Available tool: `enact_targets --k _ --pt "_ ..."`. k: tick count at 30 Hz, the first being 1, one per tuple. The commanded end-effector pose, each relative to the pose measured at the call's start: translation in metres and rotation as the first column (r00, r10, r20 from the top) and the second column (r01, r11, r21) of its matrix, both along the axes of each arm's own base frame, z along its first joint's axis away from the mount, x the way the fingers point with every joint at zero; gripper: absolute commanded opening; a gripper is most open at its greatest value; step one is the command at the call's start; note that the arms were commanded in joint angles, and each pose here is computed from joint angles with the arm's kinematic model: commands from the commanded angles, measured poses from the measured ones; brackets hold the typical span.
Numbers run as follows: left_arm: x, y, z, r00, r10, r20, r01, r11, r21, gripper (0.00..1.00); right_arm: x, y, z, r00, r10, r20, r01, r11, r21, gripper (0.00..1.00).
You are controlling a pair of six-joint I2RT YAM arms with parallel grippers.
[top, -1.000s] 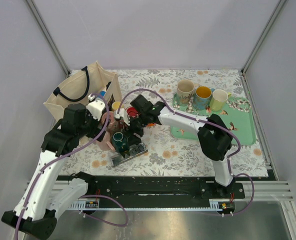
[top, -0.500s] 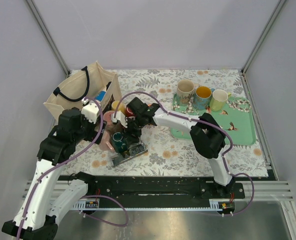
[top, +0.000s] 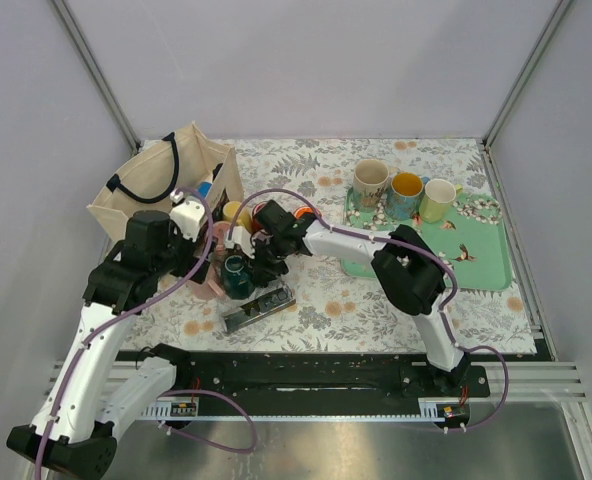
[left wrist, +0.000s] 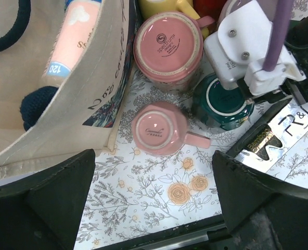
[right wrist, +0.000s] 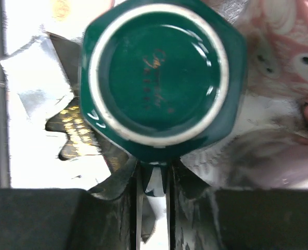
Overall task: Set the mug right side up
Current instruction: Turn over the cup at the center of the board.
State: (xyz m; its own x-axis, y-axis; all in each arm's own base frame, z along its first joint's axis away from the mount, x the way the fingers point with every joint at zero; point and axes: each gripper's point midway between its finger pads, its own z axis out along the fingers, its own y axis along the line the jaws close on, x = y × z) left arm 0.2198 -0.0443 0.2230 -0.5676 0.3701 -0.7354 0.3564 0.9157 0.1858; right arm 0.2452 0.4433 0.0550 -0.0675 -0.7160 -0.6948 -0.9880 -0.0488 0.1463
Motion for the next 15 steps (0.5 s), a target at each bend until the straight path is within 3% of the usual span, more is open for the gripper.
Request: enact_targets --k 1,7,15 --pt "0.016 -0.006 0.026 0.996 0.001 0.093 0.003 0.999 -0.041 0.97 0.014 0.001 0.020 0.999 -0.031 0.028 0.030 0.999 0.031 0.14" --pt "0.033 -0.021 0.036 0.992 -0.071 0.101 0.077 0.996 -0.052 0.96 0.018 -0.013 0.079 1.000 0.001 0.015 -0.003 0.992 0.130 0.00" --pt "0.072 -0.035 0.075 0.943 -0.247 0.224 0.235 0.969 0.079 0.95 0.034 -0.043 0.173 0.996 -0.070 -0.046 0.080 0.952 0.294 0.00"
